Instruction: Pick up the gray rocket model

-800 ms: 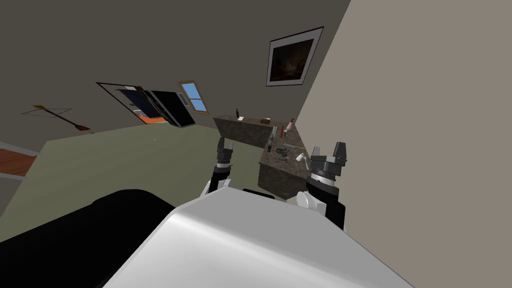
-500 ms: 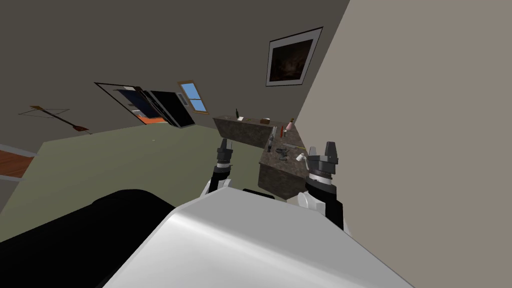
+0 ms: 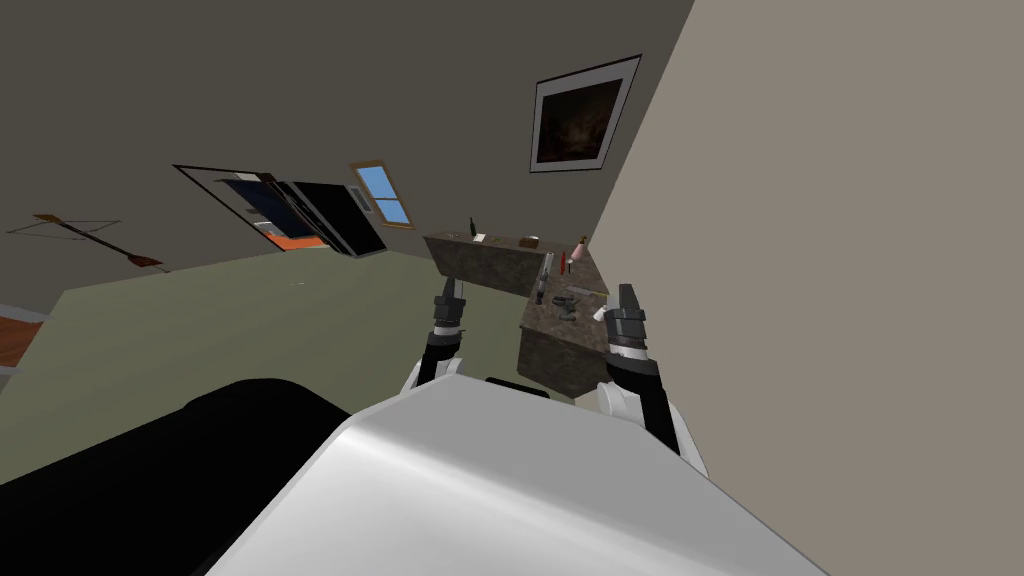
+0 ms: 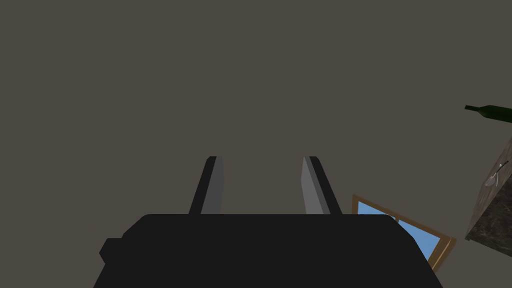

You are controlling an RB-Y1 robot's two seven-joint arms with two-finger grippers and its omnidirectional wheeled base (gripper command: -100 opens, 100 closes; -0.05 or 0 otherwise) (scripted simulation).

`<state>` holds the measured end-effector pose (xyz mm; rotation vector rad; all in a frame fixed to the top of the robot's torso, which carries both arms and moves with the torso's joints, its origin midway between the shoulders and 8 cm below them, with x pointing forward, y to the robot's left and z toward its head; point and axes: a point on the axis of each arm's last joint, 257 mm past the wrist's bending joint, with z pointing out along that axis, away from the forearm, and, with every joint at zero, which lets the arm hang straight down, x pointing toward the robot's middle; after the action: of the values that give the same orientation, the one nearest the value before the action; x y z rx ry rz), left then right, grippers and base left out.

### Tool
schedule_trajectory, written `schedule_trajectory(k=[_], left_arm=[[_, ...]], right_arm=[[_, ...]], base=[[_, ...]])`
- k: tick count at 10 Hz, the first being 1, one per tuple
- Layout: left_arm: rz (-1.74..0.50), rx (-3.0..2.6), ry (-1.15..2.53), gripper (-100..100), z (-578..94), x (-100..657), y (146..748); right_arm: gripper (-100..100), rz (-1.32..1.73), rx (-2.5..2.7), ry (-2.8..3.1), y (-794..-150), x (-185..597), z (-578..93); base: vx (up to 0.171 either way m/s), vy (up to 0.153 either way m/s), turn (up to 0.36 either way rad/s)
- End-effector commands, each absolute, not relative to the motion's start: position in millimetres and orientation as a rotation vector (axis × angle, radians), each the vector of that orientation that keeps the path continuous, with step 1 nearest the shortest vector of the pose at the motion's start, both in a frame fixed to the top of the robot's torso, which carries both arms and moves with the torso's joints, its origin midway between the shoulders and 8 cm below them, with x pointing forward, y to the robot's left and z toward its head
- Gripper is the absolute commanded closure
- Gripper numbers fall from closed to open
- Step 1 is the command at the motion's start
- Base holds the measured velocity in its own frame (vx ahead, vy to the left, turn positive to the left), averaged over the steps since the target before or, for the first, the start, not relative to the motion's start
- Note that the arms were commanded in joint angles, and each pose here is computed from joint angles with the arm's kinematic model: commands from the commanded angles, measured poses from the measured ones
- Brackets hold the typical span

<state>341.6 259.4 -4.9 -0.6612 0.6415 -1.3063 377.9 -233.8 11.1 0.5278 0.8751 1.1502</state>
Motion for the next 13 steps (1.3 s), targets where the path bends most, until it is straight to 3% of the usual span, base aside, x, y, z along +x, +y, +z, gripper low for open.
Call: schedule_trajectory(k=[1,13], left_arm=[[-1.306,-0.661,0.642,0,-5,342,259],[-1.306,-0.661,0.642,0,-5,342,259]], right_arm=[[-100,1.098,0.499,0.941,-228,386,-2],[-100,0.779,0.356,1.213,-218,437,-73]], base=[[-0.012,0.069,-0.051],[-0.003,0.042,-0.029]])
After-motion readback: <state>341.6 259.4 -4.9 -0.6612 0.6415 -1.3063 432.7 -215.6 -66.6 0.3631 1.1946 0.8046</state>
